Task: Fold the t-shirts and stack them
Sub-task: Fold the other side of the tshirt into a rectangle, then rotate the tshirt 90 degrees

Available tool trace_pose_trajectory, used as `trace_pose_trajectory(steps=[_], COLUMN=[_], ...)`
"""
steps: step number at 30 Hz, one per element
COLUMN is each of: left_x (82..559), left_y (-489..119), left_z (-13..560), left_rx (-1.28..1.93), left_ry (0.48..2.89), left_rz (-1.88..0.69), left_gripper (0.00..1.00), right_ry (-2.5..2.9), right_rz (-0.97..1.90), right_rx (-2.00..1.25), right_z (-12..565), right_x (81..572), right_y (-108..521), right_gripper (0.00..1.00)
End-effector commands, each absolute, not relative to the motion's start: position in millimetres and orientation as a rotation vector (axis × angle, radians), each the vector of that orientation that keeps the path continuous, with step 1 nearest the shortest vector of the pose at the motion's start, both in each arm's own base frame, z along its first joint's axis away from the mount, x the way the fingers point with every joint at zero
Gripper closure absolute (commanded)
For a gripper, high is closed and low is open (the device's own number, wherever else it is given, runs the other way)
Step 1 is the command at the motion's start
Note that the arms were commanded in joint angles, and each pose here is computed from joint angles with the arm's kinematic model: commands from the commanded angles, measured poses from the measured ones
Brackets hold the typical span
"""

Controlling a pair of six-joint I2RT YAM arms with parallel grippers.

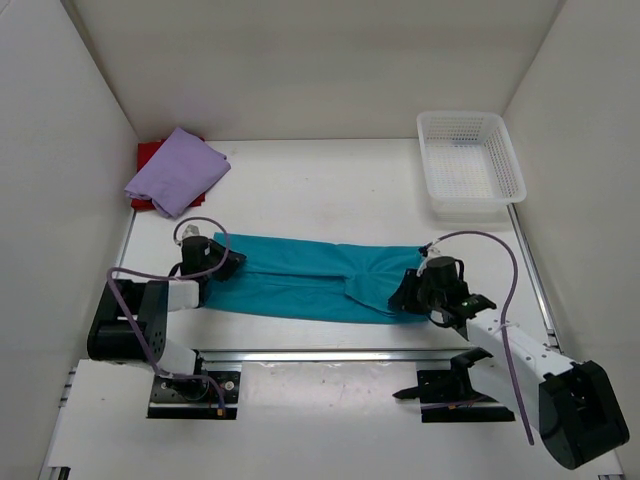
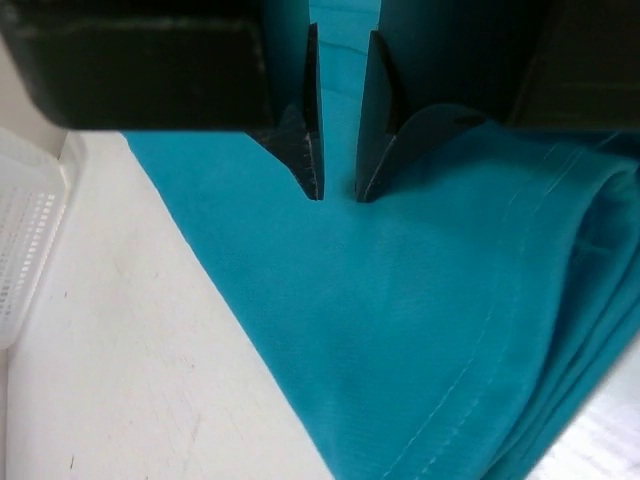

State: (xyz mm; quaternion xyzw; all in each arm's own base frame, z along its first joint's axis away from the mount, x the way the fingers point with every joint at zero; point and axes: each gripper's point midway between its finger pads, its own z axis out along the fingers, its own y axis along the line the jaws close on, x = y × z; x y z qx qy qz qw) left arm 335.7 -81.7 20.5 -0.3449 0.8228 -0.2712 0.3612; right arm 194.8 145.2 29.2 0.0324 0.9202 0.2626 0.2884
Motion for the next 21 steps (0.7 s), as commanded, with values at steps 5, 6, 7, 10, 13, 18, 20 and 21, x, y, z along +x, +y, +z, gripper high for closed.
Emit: trace_pose_trajectory(steps=[5,6,7,10,13,18,20,21], left_x=[340.7,343.7,344.3,343.8,331.1,304.1,295.0,291.0], left_y=[-84.7,-94.4,-99.3,-124.7,-145.4,-166.7,-166.7,-165.3], left_z=[84.5,101.2,104.9,120.4,123.4,119.3,112.2,111.0], left_rx=[-0.832,-0.785,-0.760,-0.618,-0.523,-0.402,-0.401,-0.404], left_ry=[1.923,1.897,1.904,1.952,1.985,2.041,2.052,2.051], left_rz=[-0.751,-0.777,-0.773,-0.813,-0.887,-0.956,-0.959,-0.964], left_gripper=[0.69,0.67,0.68,0.67,0.67,0.67,0.67,0.66], right_ry=[2.322,2.332,2.342,2.387,2.437,2.458,2.483,2.502], right_rz=[0.667,0.653,0.650,0.635,0.632,0.700,0.704,0.706], right_rx=[0.083,0.101,0.100,0.160,0.196,0.083,0.045,0.013], right_z=[64.7,58.1,52.9,31.7,12.9,17.4,17.3,13.8], right_x=[280.5,291.7,294.9,317.6,339.9,439.8,480.9,507.7], right_y=[151.0,151.6,151.9,151.5,157.9,214.6,235.5,248.5], right_gripper=[0.93,0.95,0.96,1.00,1.00,1.00,1.00,1.00])
